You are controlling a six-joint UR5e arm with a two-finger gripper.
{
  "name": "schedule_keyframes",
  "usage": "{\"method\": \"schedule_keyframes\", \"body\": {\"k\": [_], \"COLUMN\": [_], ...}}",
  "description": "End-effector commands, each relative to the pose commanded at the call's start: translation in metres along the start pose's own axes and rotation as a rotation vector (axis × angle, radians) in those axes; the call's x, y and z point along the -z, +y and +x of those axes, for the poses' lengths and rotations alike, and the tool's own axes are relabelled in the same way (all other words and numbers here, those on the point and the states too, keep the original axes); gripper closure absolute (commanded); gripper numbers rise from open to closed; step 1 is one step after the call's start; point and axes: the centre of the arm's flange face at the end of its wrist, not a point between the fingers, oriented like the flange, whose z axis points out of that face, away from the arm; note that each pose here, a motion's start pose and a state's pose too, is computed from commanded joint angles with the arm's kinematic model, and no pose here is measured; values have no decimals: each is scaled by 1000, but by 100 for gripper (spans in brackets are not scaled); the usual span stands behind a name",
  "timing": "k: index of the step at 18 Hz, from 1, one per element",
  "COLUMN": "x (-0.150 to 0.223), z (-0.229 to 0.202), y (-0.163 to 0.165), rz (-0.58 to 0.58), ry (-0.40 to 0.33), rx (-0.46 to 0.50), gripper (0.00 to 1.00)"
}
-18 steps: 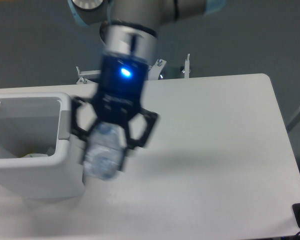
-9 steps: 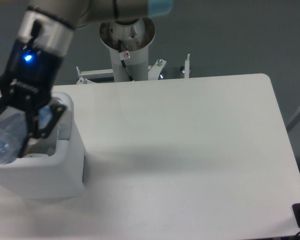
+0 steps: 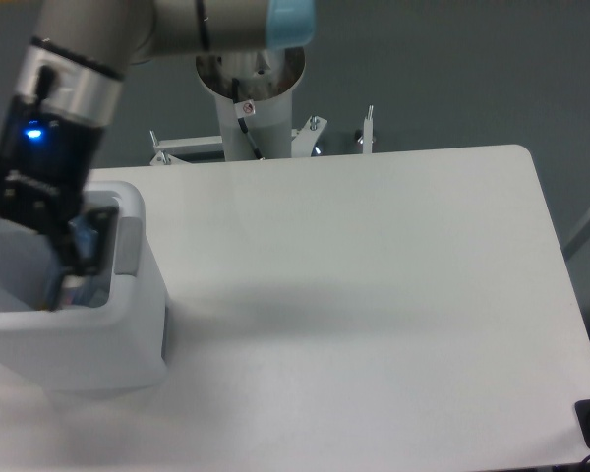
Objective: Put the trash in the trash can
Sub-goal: 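Lower the bottle into the bin and release it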
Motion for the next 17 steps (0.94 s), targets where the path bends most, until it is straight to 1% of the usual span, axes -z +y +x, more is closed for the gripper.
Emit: {"method": "schedule_keyframes", "body": {"k": [1,2,3,4,6,8,9,11,13,14,15,17], "x": [1,3,2,1,-1,1,10,35,55,71,84,92], "z": [-25,-45,-70,-82,-98,-124,-136,-149,-161,-173,-182,-188], "y": [3,5,10,16,27,44,51,65,76,80,87,97], "rz": [-10,-21,-44,-78,-188,-334,-442,-577,-626,-637,-647,-652], "ry": [-85,-146,-195,-216,-283,-343,-359,-357,-347,-354,-357,-361], "rx": [16,15,-35,-87,-199,-303,-379,-453,-506,-521,-522,-500], "gripper": [0,0,0,0,0,0,0,0,0,0,0,0]}}
